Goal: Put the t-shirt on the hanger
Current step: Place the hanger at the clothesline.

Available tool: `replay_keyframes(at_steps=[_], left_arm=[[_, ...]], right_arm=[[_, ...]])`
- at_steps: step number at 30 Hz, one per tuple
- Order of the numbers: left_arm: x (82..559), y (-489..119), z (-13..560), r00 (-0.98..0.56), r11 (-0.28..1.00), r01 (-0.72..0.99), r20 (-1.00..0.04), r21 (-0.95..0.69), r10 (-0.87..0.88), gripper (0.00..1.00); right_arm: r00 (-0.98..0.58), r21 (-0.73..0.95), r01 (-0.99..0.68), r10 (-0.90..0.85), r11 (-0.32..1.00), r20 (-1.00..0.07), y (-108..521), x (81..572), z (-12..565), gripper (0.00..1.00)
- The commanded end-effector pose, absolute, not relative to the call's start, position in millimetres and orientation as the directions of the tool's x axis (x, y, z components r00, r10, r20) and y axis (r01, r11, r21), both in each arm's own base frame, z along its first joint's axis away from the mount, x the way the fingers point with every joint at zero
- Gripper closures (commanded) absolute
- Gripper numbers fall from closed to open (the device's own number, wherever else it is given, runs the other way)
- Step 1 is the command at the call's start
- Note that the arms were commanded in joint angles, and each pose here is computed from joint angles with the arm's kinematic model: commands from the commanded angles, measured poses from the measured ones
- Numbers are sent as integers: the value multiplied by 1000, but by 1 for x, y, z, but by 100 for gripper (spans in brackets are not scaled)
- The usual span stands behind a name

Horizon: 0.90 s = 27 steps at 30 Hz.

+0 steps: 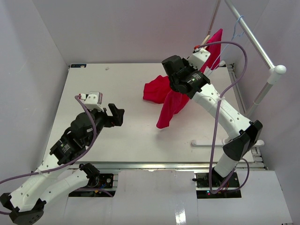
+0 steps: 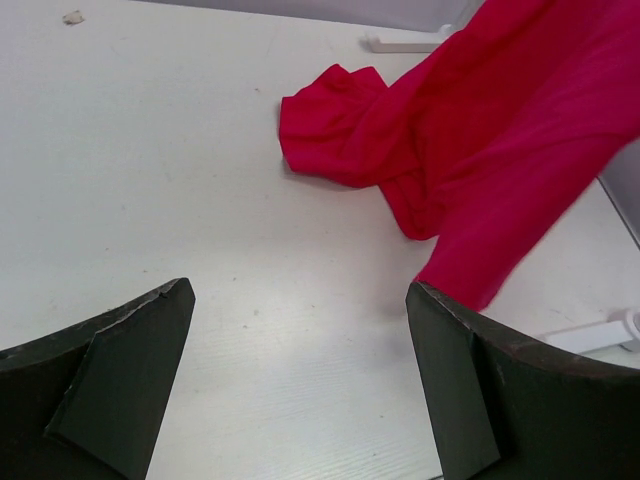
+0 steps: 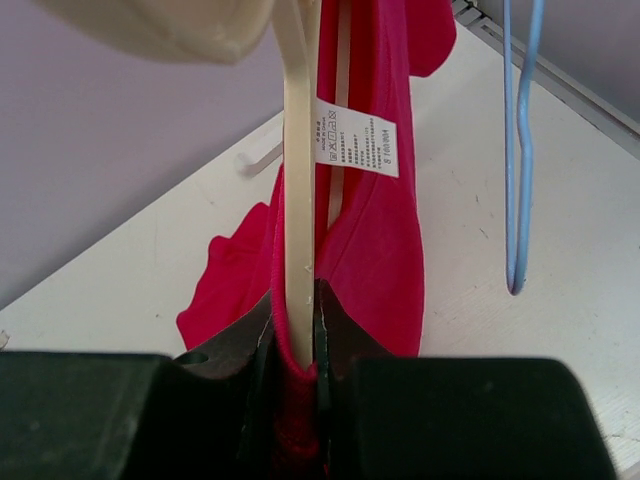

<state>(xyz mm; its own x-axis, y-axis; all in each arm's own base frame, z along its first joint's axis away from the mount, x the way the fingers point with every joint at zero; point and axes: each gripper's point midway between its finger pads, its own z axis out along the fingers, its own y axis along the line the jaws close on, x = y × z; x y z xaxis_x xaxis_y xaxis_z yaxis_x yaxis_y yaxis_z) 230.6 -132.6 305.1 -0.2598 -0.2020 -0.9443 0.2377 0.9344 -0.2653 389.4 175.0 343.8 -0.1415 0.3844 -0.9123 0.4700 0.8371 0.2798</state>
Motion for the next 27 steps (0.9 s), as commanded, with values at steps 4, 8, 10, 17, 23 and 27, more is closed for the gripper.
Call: replay_keyframes(at_steps=[4,8,10,17,23,27], left_arm=[[220,-144,310,-243,897,344,-949,-278,-202,2],[217,-146,308,-243,888,361,-948,-284,-204,2],[216,-148,306,-245,883,371,-948,-286,-204,2],[213,-151,303,-249,871,399,-948,-286,-198,2],[211,-162,299,-250,844,445,-946,-300,-205,2],[210,-166,295,-257,833,461,-945,-306,-205,2]], right_arm=[[126,444,517,449,732,-885,160,412,410,92],[148,456,515,449,726,-881,152,431,415,92],[137,463,507,462,727,-876,150,445,413,92],[190,469,524,439,711,-878,125,477,426,92],[240,484,532,424,695,-873,108,492,435,92],[263,502,535,431,679,-863,92,505,435,92]])
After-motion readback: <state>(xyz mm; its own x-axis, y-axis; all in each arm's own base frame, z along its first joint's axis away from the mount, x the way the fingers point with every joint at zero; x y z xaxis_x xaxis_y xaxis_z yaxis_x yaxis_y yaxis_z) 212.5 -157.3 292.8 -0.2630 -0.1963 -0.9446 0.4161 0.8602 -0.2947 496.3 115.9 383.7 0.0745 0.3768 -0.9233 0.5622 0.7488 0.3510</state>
